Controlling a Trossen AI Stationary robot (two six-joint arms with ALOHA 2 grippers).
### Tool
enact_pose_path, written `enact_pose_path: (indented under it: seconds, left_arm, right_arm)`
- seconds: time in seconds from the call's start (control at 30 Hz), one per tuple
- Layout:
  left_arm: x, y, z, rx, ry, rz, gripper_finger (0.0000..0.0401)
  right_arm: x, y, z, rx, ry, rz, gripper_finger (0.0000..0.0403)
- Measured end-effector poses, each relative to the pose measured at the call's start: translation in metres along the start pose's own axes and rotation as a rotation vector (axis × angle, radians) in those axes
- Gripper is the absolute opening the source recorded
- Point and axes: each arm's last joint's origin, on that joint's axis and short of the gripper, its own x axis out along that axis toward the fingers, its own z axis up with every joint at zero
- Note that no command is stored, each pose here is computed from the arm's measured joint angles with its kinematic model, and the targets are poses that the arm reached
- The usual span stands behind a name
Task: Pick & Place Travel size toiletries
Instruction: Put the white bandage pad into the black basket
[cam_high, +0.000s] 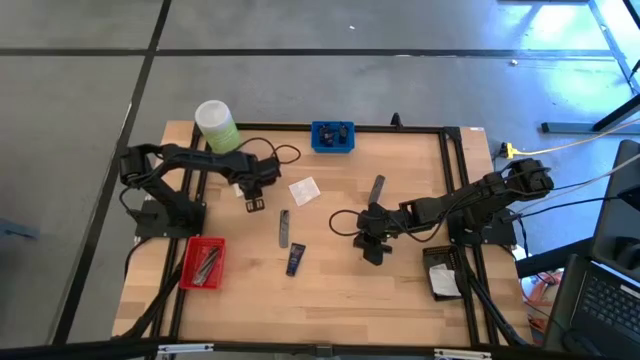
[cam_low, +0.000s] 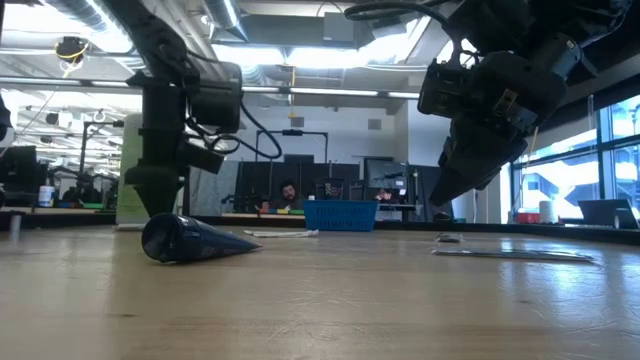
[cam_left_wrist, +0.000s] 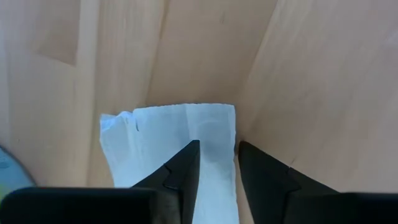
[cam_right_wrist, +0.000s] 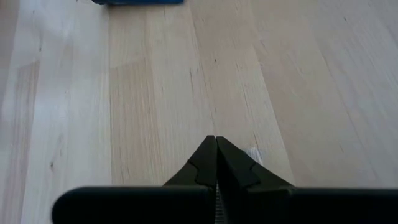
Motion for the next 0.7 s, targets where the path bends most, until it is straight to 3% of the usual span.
enact_pose_path:
  seconds: [0.27,0.47,0.7]
  left_arm:
    - [0.003,0.013,-0.002,-0.068,0.001,-0.097,0.0057]
    - [0.005,0.019,-0.002,-0.081,-0.004,-0.109,0.0010]
    - [0.002,0.019,-0.003,-0.077,-0.005,-0.102,0.0003]
  right_arm:
    - [0.000,0.000,0.000,-0.002,0.000,0.000,0.0005]
    - [0.000,0.000,0.000,-0.002,0.000,0.000,0.0005]
    - [0.000,0.000,0.000,-0.003,0.002,0.004,0.0005]
